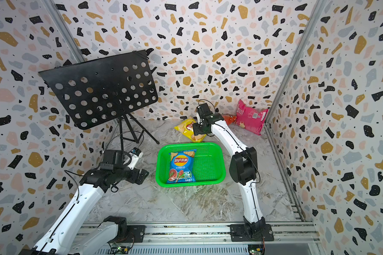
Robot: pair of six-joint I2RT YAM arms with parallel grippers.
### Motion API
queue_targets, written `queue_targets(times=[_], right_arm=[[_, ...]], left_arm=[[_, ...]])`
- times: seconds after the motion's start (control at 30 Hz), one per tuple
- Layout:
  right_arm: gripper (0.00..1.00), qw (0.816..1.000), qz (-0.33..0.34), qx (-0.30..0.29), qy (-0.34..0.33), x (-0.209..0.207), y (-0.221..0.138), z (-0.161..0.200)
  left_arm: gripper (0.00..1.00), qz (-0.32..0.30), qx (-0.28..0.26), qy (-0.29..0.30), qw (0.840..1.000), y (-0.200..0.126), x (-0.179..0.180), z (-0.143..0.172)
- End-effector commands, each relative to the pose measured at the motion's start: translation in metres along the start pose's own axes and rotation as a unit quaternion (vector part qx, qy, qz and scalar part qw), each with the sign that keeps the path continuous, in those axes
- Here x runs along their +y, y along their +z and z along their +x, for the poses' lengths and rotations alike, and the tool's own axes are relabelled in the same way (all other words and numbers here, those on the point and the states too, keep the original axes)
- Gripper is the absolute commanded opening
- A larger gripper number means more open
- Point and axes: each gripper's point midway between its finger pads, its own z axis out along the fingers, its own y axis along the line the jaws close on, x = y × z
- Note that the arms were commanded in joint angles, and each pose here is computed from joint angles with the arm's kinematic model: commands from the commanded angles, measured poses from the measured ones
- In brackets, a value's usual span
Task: Put the potato chips into the basket
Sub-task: Pick up the potato chip from the center of the board.
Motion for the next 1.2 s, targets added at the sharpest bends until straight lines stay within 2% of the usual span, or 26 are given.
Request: queue_targets(times=[0.0,0.33,0.43,0.57,0.83,1.0,1.17], right_arm=[[0.63,0.999,-0.021,-0.002,-0.026,-0.003,-0.011,-0.012],[0.63,0.996,-0.027,0.001,-0.091,-0.021,0.038,-0.018],[0.68,0.994,-0.034,-0.008,-0.103,-0.024,0.048,-0.022],[0.69,0.992,-0.058,-0.029,-0.107,-0.021,0.055,-0.030],[0.74,0.992,-0.050,-0.035,-0.114,-0.031,0.081,-0.030],[0.73,0.993,-0.039,-0.029,-0.108,-0.037,0.095,-0.025],[0.68,0.994,-0.033,-0.014,-0.106,-0.041,0.104,-0.015]], left_arm=[[1.00,0.008,0.005,0.002,1.000,0.002,-0.002,0.005],[1.00,0.013,0.005,0.003,1.000,0.004,-0.004,0.004],[1.00,0.014,0.006,0.003,1.000,0.004,-0.004,0.004],[1.00,0.014,0.006,0.003,1.000,0.004,-0.004,0.005],[1.00,0.013,0.009,0.002,1.000,0.005,-0.003,0.005],[1.00,0.013,0.009,0.002,1.000,0.005,-0.003,0.005],[1.00,0.014,0.011,0.001,1.000,0.006,-0.003,0.005]])
